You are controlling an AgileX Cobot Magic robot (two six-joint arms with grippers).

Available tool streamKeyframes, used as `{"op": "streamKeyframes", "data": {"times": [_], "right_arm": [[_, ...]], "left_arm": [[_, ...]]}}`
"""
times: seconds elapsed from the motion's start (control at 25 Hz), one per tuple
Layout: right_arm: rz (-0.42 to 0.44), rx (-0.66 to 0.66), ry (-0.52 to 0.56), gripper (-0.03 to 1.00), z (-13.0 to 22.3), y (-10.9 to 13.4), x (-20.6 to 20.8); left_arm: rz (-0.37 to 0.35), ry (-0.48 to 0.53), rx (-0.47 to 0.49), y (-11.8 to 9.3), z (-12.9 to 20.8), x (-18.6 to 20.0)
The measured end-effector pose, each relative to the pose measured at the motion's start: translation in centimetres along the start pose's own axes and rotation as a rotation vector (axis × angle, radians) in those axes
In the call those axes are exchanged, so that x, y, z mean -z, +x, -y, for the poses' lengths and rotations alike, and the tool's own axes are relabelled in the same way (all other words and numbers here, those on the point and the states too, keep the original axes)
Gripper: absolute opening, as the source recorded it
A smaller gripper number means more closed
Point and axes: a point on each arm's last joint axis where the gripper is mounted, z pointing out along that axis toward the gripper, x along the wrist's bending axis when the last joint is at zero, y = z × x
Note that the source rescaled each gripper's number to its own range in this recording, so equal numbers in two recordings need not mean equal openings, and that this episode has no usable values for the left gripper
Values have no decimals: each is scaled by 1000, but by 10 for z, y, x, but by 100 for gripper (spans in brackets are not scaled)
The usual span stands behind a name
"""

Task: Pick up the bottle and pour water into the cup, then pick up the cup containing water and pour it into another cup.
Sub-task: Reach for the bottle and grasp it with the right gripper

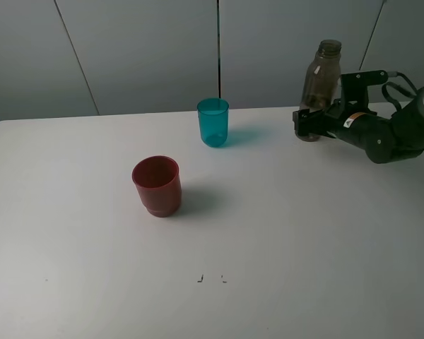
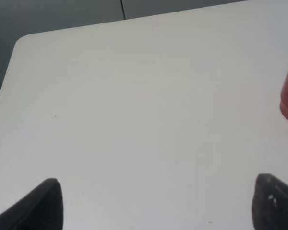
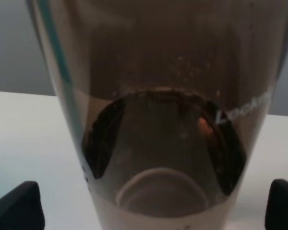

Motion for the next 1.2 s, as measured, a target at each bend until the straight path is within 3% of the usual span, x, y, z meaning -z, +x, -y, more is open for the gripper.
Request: {"op": "streamKeyframes", "data": {"times": [0.52,1.2], "right_arm": [[0,1,-41,100,-2,-2,-31],[31,-52,-64,100,-3,-5,-35]], "left_arm": [[0,0,0,0,0,0],[0,0,0,0,0,0]]}}
